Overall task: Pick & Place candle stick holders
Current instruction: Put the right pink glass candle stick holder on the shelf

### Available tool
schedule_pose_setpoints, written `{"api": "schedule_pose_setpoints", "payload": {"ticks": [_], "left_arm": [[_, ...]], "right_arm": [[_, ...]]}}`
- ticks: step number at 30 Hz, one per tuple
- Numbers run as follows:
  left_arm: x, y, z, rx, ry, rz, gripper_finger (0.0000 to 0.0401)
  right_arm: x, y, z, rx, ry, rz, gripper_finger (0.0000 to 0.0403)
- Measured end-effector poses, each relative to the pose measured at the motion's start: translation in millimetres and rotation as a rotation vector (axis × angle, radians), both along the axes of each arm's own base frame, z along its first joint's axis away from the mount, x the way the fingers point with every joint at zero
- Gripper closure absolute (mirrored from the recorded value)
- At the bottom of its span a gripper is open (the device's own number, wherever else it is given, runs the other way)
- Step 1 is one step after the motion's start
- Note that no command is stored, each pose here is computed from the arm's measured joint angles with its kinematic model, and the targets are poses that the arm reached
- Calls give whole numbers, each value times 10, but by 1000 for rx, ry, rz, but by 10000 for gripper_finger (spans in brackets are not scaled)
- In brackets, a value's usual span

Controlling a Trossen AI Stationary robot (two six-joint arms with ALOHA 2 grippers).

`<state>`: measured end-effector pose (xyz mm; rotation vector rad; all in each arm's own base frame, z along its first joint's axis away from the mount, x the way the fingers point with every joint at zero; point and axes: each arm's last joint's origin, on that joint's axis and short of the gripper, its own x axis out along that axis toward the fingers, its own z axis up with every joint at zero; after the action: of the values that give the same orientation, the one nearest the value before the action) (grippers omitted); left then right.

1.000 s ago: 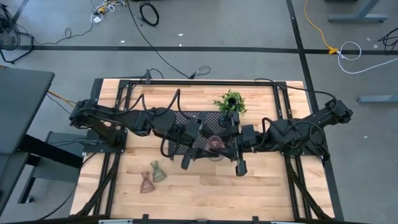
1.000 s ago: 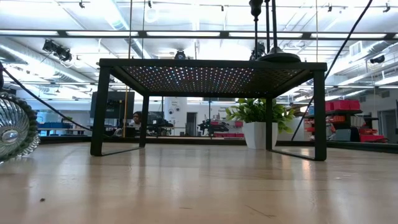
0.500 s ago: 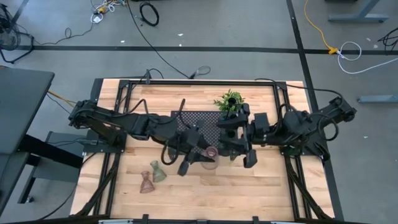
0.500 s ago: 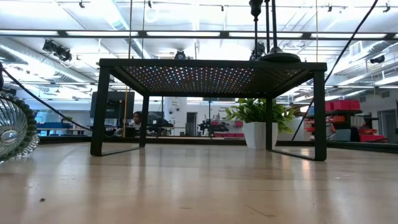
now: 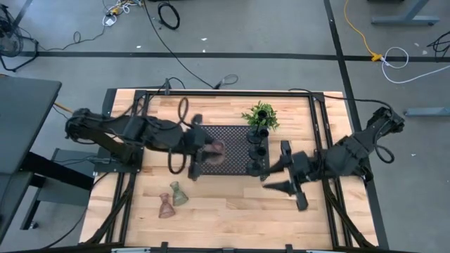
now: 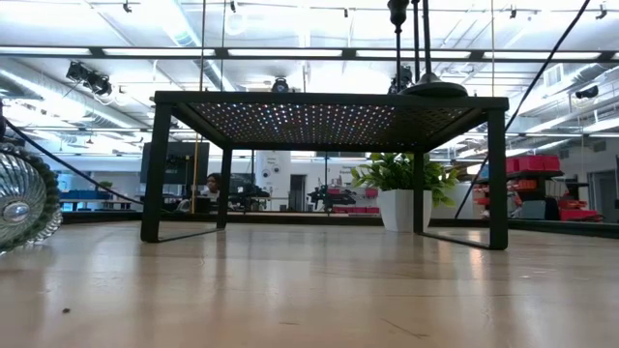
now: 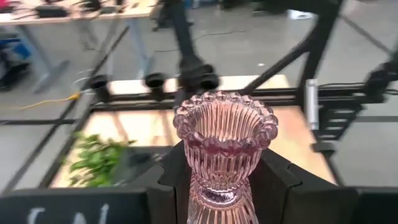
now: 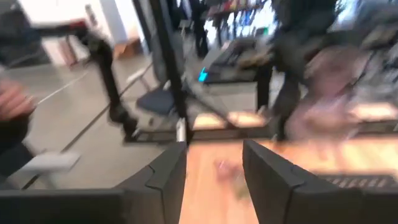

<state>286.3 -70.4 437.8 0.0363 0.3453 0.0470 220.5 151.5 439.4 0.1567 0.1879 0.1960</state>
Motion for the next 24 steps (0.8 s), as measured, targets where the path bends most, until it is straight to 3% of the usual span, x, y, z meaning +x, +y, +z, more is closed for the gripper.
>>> {"api": "schedule_pose_setpoints", "payload": {"ticks": [8,16,24], "left_arm": [[-251,197,-115,22,-12,95,279],[-517,452,-627,20,-114,148,279],[-616,665,-1258,8,-165,217,279]], "right_arm": [[-195,441,-260,20,121,142,261],[-363,756,-636,37,71,147,270],[-380,824,-1109,60,-30,120,273]]}}
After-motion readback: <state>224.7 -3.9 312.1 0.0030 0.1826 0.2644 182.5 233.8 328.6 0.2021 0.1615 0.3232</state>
